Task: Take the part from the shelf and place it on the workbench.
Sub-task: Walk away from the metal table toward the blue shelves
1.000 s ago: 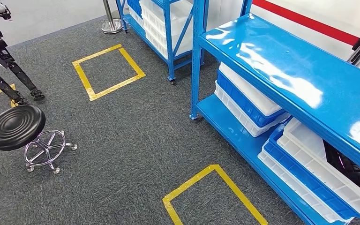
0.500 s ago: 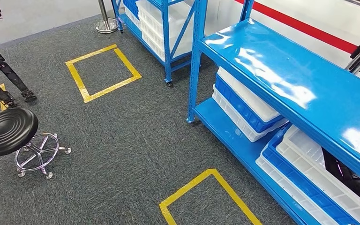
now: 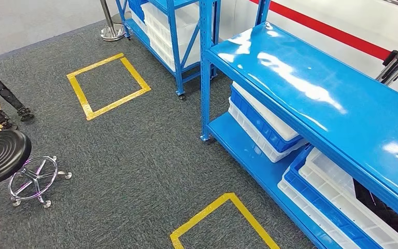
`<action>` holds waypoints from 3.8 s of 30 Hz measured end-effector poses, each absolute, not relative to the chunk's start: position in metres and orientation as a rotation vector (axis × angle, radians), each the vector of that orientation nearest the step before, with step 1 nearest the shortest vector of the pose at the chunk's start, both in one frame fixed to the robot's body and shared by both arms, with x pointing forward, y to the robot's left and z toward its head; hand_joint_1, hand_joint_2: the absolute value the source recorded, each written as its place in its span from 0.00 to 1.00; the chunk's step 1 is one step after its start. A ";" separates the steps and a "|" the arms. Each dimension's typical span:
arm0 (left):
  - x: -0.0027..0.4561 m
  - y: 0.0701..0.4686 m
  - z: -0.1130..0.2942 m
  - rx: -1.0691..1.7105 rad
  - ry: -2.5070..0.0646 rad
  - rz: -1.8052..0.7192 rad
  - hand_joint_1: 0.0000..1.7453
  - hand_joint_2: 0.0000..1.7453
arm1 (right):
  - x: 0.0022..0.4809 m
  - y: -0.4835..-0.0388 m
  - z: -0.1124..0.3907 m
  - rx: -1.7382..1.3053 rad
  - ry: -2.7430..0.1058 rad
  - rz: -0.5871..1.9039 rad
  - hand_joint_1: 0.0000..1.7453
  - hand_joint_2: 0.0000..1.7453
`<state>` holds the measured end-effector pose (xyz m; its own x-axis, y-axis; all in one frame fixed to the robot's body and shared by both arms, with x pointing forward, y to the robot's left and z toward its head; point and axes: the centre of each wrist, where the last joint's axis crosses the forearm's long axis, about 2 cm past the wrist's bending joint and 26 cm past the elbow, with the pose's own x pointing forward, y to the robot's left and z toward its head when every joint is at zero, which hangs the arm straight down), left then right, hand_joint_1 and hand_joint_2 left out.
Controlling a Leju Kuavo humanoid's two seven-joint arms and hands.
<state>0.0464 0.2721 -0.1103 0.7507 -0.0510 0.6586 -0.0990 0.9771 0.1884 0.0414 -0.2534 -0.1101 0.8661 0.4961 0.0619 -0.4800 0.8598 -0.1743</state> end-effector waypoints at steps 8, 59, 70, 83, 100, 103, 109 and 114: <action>0.046 0.272 -0.110 0.226 -0.722 0.026 0.00 0.00 | 0.043 -0.253 -0.110 -0.150 -0.114 0.522 0.00 0.00; 0.045 0.271 -0.110 0.284 -0.699 0.007 0.00 0.00 | 0.042 -0.257 -0.110 -0.137 -0.105 0.546 0.00 0.00; 0.044 0.272 -0.110 0.295 -0.695 0.012 0.00 0.00 | 0.042 -0.254 -0.110 -0.132 -0.108 0.552 0.00 0.00; 0.043 0.270 -0.110 0.300 -0.693 0.013 0.00 0.00 | 0.045 -0.258 -0.110 -0.143 -0.113 0.565 0.00 0.00; 0.044 0.269 -0.110 0.297 -0.694 0.015 0.00 0.00 | 0.044 -0.259 -0.110 -0.142 -0.110 0.570 0.00 0.00; 0.044 0.268 -0.110 0.297 -0.693 0.017 0.00 0.00 | 0.042 -0.260 -0.111 -0.142 -0.107 0.572 0.00 0.00; 0.041 0.269 -0.110 0.300 -0.685 0.020 0.00 0.00 | 0.042 -0.261 -0.111 -0.141 -0.113 0.573 0.00 0.00; 0.042 0.268 -0.110 0.296 -0.684 0.022 0.00 0.00 | 0.045 -0.262 -0.110 -0.142 -0.121 0.577 0.00 0.00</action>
